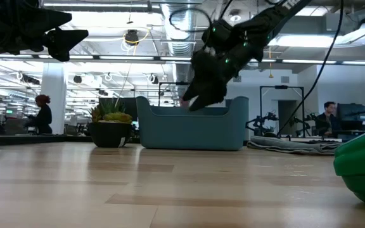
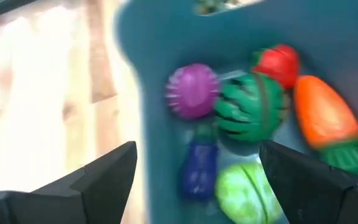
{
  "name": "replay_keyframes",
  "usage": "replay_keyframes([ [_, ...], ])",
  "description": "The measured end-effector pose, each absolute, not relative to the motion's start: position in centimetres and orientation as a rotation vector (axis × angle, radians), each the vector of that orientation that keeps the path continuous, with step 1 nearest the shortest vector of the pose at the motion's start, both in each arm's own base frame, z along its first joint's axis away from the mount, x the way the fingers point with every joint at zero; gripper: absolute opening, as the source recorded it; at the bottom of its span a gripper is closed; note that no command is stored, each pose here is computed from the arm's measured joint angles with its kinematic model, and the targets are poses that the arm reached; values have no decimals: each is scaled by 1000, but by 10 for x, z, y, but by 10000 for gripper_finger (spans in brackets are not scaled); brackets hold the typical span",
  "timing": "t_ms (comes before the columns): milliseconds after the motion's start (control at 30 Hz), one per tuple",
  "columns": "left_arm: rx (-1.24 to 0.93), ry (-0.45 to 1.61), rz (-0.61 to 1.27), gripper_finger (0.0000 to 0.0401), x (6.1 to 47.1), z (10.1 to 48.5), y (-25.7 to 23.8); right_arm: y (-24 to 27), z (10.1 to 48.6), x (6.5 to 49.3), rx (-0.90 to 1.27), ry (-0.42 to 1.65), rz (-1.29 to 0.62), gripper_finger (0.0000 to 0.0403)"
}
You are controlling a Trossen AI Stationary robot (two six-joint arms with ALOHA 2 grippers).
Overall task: Pick and placing Produce into tupperware
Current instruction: Put the bell pepper into the blue bin
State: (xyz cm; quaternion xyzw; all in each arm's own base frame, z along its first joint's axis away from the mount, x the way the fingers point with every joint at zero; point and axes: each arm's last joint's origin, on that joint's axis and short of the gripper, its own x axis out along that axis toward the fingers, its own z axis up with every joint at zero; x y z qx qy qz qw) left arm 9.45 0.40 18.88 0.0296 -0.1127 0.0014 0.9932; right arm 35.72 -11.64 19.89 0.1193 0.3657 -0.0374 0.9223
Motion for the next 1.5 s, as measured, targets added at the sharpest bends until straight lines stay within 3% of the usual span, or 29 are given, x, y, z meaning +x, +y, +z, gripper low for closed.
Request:
replay_keyframes([
  [600, 42, -207, -4, 288, 95, 187, 4, -27, 283, 306, 94, 781, 78, 340],
  [1033, 20, -200, -11, 288, 95, 186, 4, 62, 281, 273, 153, 1023, 218, 340],
  [1500, -22, -199, -43, 288, 95, 186, 3, 149, 281, 236, 186, 1031, 154, 340],
])
